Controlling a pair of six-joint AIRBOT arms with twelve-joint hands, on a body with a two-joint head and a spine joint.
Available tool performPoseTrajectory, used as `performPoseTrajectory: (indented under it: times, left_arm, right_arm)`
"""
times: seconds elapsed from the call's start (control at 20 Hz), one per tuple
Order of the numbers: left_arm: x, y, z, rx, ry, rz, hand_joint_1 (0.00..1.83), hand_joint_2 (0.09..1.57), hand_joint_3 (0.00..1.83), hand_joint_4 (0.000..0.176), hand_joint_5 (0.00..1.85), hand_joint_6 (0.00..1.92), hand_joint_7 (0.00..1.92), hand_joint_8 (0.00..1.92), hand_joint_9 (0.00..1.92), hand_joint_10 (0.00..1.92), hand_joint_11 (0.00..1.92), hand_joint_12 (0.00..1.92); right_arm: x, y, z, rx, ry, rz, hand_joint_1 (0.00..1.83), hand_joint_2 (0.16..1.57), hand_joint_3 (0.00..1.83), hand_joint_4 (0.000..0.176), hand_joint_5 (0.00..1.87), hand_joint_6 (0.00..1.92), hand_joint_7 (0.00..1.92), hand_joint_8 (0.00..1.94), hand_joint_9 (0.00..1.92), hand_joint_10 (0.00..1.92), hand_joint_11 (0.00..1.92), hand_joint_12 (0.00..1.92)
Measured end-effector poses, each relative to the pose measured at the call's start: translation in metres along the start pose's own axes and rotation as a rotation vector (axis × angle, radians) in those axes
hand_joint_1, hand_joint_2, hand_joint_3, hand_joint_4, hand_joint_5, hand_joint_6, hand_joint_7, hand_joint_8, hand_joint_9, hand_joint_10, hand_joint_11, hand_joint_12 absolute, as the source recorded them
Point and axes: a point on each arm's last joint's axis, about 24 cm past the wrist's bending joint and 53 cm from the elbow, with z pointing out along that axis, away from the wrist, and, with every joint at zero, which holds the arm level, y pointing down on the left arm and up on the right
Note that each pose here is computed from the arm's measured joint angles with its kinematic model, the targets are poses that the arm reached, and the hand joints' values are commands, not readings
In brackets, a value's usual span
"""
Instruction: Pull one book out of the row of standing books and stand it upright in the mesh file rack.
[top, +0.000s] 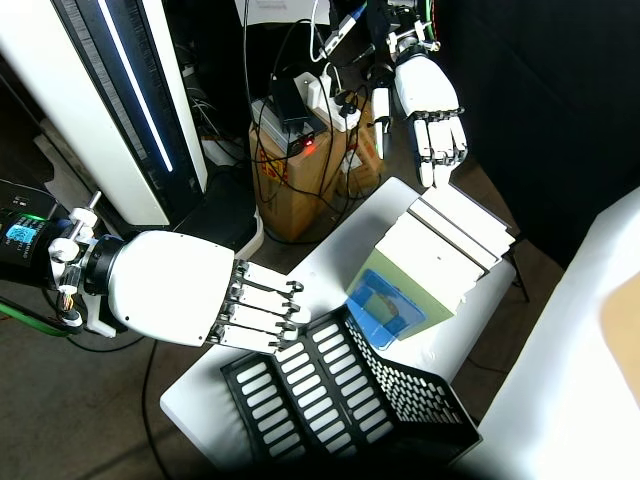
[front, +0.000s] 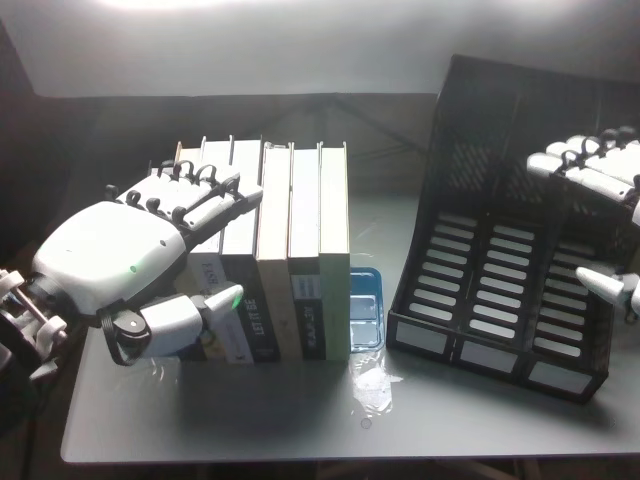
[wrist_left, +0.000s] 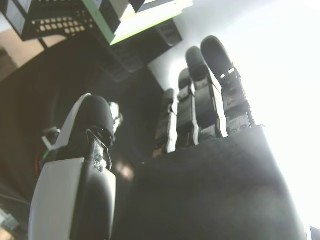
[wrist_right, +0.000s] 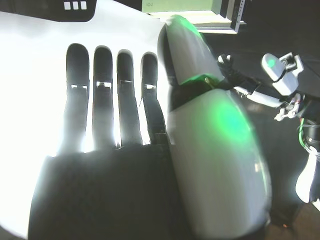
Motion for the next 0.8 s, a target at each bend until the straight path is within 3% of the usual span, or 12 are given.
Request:
performPoseTrajectory:
  times: [0.2, 0.4, 0.5, 0.8]
  left_arm:
    - [0.000, 0.001, 0.000, -0.002, 0.001, 0.003, 0.26, 1.41, 0.01, 0.044, 0.08, 0.02, 0.00, 0.00, 0.00, 0.00, 0.00, 0.00]
    - [0.004, 0.004, 0.012, -0.023, 0.031, 0.064, 0.18, 1.39, 0.00, 0.037, 0.14, 0.03, 0.00, 0.00, 0.00, 0.00, 0.00, 0.00]
    - [0.007, 0.008, 0.016, -0.036, 0.044, 0.069, 0.03, 1.34, 0.00, 0.054, 0.18, 0.04, 0.00, 0.00, 0.00, 0.00, 0.00, 0.00]
    - [0.013, 0.011, 0.029, -0.086, 0.063, 0.178, 0.00, 1.22, 0.00, 0.064, 0.26, 0.02, 0.00, 0.00, 0.00, 0.00, 0.00, 0.00]
  right_arm:
    - [0.000, 0.000, 0.000, 0.001, 0.001, 0.001, 0.57, 1.38, 0.02, 0.000, 0.00, 0.00, 0.00, 0.00, 0.00, 0.00, 0.00, 0.00]
    - [0.001, -0.001, 0.000, 0.003, 0.003, 0.001, 0.57, 1.38, 0.01, 0.000, 0.00, 0.00, 0.00, 0.00, 0.00, 0.00, 0.00, 0.00]
    - [0.000, -0.001, 0.000, 0.003, 0.002, 0.001, 0.57, 1.38, 0.01, 0.000, 0.00, 0.00, 0.00, 0.00, 0.00, 0.00, 0.00, 0.00]
    - [0.001, -0.002, 0.001, 0.006, 0.001, 0.005, 0.59, 1.38, 0.00, 0.000, 0.00, 0.00, 0.00, 0.00, 0.00, 0.00, 0.00, 0.00]
